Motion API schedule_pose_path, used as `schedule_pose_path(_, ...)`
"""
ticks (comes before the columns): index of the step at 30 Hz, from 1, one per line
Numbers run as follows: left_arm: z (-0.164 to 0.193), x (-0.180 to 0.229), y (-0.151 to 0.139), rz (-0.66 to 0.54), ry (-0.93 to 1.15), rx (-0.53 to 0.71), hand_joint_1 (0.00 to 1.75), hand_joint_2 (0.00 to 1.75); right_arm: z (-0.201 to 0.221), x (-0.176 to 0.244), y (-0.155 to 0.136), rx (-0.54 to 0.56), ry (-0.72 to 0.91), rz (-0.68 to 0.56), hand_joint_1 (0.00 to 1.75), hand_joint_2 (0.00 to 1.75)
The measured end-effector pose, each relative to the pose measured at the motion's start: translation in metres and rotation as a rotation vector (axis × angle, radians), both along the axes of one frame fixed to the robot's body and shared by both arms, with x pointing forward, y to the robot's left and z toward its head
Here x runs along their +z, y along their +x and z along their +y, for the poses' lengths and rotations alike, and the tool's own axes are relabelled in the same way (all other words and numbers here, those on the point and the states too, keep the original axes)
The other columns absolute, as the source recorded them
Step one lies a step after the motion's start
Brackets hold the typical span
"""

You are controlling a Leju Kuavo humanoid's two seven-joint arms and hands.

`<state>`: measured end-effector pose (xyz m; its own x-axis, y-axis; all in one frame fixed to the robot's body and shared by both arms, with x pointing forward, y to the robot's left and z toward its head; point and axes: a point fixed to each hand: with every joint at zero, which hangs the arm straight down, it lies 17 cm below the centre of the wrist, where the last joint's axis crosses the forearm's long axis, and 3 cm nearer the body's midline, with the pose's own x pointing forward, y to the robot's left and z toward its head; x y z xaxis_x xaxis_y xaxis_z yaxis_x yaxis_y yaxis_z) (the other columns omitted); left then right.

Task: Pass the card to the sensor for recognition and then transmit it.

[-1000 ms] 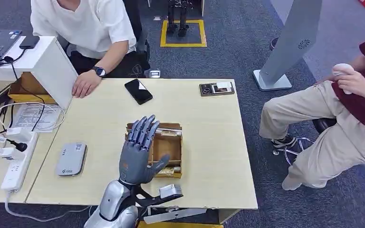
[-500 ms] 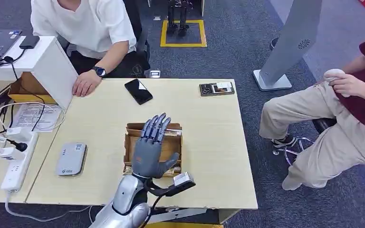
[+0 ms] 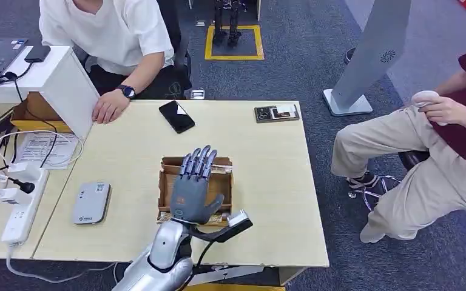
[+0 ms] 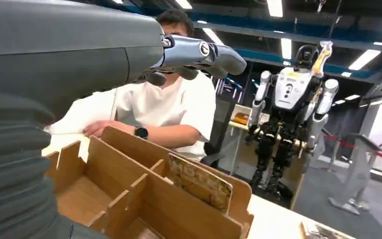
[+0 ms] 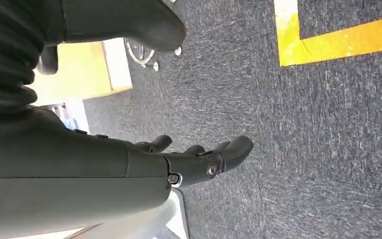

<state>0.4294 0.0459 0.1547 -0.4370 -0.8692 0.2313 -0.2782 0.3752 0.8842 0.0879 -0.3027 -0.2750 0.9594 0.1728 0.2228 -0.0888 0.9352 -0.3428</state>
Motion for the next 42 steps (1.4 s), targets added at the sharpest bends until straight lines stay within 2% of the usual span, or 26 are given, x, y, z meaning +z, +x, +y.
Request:
schedule_pose_path(15, 0.005, -0.0031, 0.0028, 0.001, 0.022, 0.049, 0.0, 1.75, 0.0003, -0.0004, -0.0016, -0.003, 0.0, 0.007, 0.0, 1.75)
schedule_pose_path(42, 0.0053, -0.0031, 0.0028, 0.0, 0.024, 0.051, 0.0, 1.75, 0.0003, -0.0004, -0.0016, -0.003, 0.0, 0.007, 0.0, 1.75)
